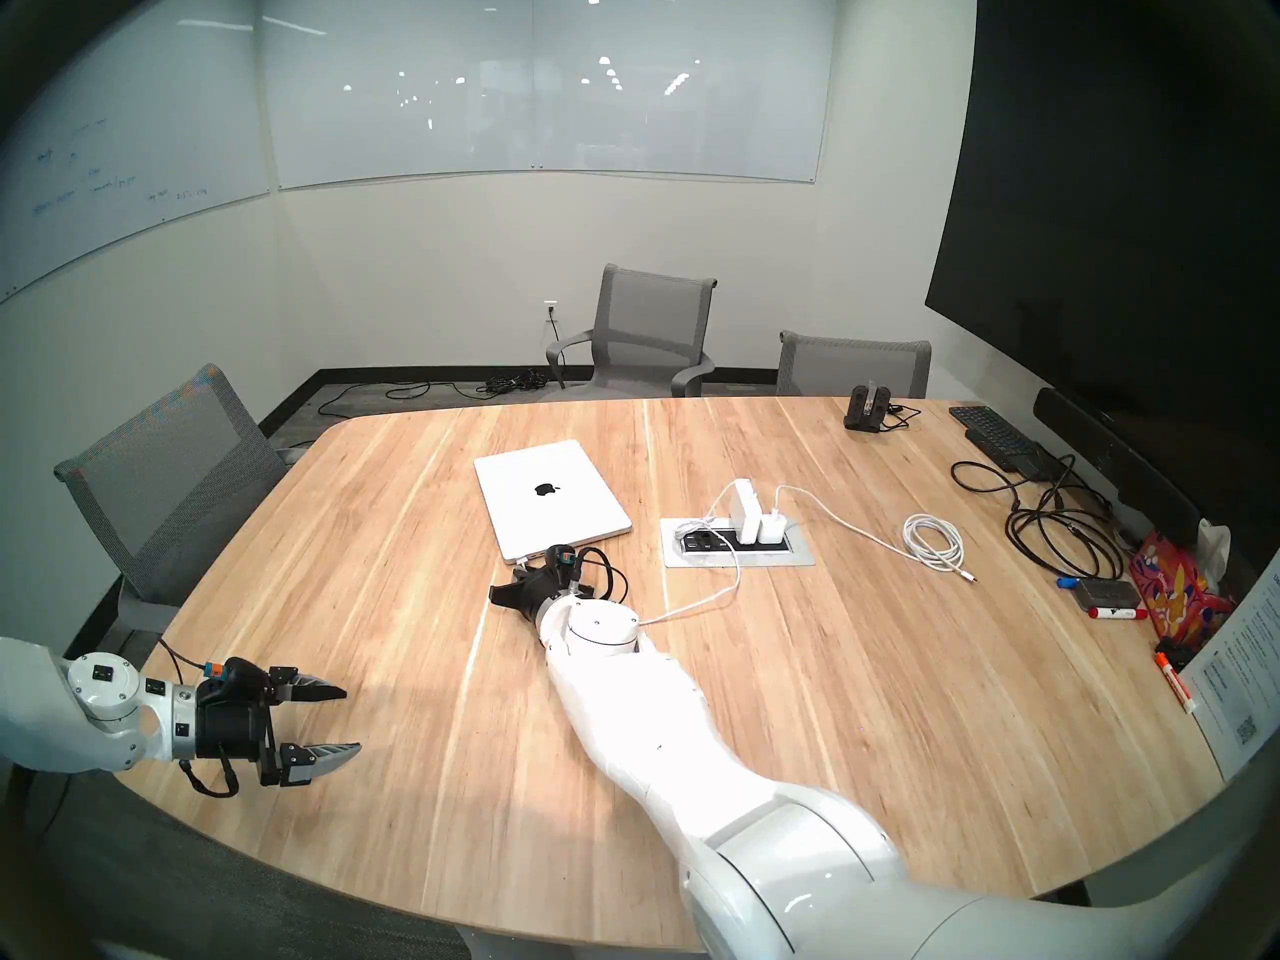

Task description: Plug the charging cable into the port of a MacBook

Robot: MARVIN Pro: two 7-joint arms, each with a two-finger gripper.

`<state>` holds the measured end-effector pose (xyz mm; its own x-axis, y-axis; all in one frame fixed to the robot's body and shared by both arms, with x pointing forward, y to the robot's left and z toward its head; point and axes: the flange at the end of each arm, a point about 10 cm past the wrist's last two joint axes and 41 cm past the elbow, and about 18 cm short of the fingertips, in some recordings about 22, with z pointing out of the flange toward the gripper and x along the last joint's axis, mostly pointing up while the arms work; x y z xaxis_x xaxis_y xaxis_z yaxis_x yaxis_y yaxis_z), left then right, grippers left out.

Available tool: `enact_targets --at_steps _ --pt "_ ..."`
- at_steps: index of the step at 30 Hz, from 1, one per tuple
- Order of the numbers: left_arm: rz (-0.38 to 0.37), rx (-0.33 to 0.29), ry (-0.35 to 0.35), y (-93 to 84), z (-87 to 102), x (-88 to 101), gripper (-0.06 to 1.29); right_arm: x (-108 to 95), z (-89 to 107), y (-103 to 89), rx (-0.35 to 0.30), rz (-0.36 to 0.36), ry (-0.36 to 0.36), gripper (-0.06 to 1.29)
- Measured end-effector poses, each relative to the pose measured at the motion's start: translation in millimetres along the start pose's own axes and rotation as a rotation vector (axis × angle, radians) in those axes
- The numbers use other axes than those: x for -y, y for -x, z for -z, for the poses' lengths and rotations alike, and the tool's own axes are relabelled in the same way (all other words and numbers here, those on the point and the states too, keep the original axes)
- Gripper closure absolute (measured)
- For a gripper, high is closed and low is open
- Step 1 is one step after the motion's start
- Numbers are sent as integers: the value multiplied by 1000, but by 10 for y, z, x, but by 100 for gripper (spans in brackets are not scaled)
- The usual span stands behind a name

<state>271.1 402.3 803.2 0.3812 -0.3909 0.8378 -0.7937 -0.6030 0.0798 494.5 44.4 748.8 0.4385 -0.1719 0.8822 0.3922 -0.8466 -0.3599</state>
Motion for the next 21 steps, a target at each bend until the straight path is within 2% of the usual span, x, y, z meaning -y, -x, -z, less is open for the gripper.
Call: enact_targets --at_steps 8,11,12,21 --pt "0 0 0 0 0 0 -1 44 8 -16 -8 -3 -4 82" --pt "0 0 0 0 0 0 -1 45 13 -15 -7 -5 -1 64" --pt "0 0 0 0 0 0 -1 45 14 -16 -7 -5 0 62" --pt "0 0 0 0 0 0 -1 51 29 -51 -5 10 -2 57"
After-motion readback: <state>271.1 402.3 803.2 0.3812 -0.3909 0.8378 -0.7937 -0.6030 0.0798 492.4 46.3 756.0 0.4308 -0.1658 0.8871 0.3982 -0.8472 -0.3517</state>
